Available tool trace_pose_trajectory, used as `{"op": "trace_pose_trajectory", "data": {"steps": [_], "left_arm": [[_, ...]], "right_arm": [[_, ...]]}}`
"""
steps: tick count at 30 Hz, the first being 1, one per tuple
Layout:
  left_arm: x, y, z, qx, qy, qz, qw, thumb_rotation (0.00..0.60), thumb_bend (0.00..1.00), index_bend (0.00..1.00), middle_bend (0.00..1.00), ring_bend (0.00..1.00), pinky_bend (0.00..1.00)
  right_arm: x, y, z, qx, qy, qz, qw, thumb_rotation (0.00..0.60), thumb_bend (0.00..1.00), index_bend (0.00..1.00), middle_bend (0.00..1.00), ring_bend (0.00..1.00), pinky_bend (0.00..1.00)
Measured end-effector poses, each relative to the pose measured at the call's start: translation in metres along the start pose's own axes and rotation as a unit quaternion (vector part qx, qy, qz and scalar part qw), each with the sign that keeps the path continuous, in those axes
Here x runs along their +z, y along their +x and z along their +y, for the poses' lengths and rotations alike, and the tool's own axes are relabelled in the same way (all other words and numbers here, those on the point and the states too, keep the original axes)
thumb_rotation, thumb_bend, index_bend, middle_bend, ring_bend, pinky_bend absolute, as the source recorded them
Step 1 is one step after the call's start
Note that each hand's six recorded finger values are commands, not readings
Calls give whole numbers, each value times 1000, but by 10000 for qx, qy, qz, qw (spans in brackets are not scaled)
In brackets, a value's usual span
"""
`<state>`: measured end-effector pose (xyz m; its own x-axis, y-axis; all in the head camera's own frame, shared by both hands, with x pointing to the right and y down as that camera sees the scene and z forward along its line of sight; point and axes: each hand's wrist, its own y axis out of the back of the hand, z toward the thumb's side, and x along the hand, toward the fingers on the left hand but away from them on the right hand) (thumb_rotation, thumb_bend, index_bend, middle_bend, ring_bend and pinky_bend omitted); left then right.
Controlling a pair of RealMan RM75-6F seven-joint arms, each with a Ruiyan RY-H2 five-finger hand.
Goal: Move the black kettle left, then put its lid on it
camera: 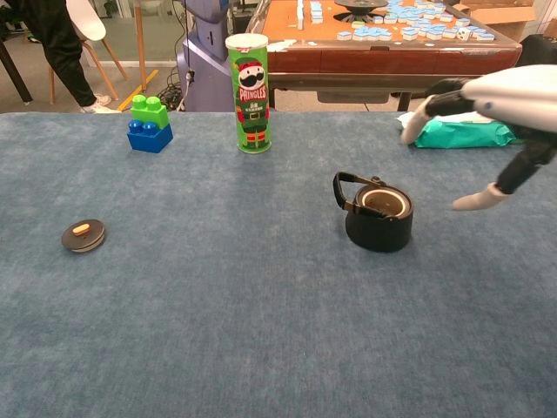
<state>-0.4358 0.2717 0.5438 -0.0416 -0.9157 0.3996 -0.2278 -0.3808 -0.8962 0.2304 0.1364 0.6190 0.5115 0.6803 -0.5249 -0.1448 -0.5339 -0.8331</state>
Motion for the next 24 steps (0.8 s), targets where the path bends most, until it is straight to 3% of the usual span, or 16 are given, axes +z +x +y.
{"op": "trace_pose_trajectory", "data": {"steps": [8, 24], "left_arm": [[-3, -2, 0, -7, -1, 45, 10000, 600, 246, 114, 1, 0, 0], [-6, -5, 3, -34, -145, 48, 9999, 600, 246, 114, 1, 0, 0]], "right_arm": [[23, -28, -15, 11, 293, 169, 9994, 600, 120, 272, 205, 34, 104], [49, -72, -44, -78, 580, -58, 9983, 600, 122, 272, 183, 18, 104]]}}
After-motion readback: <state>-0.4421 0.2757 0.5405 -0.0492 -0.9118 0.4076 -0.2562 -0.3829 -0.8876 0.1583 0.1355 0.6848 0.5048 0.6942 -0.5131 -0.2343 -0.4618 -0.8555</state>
